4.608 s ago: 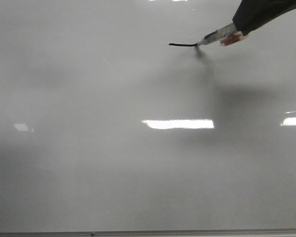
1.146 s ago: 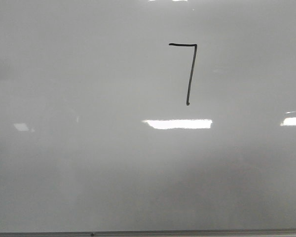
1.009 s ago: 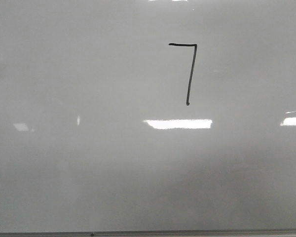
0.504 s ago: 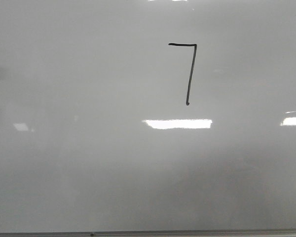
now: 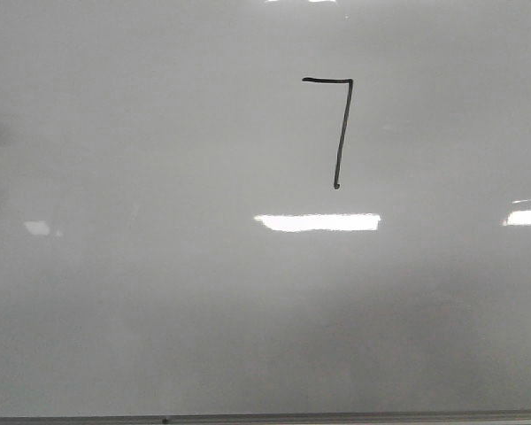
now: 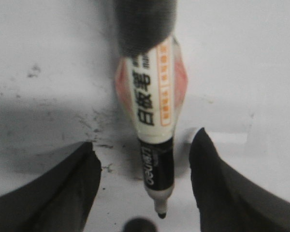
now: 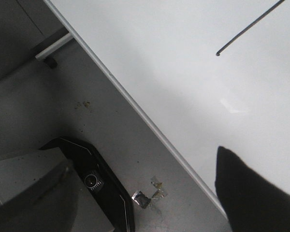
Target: Write number 7 on whiteboard
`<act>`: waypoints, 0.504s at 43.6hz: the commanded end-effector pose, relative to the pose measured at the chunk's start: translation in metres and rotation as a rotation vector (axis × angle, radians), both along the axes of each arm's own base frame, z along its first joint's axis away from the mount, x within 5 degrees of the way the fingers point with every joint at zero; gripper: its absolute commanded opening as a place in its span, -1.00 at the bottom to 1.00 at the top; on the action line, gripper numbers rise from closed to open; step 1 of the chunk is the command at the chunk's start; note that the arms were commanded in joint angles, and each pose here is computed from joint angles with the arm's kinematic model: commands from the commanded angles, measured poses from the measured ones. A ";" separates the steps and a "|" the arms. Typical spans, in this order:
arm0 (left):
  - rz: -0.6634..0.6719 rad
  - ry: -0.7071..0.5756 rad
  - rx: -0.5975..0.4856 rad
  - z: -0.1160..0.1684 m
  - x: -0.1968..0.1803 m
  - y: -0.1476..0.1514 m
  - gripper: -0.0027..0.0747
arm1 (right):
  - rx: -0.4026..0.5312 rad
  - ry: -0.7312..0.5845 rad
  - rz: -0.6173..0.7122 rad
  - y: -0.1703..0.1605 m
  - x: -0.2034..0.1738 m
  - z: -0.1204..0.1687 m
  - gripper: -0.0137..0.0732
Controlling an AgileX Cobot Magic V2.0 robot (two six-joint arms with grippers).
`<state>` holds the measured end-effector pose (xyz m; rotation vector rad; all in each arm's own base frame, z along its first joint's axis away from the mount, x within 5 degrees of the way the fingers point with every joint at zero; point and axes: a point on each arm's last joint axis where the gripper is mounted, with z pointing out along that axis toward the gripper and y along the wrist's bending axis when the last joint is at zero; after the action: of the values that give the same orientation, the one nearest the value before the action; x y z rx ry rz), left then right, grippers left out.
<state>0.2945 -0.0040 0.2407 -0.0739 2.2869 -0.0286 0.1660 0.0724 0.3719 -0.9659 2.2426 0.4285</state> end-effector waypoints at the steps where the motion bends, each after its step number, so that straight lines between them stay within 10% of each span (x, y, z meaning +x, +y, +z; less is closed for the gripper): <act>1: -0.008 -0.078 0.035 0.040 -0.007 0.002 0.12 | 0.055 -0.068 -0.075 -0.004 -0.010 0.020 0.70; 22: -0.155 -0.231 0.041 0.142 -0.130 -0.023 0.12 | 0.079 -0.177 -0.496 -0.042 -0.069 0.044 0.68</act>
<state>0.1899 -0.0196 0.3540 0.0682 2.1907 -0.0086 0.1075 0.0363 0.3993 -0.4407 2.2809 0.2298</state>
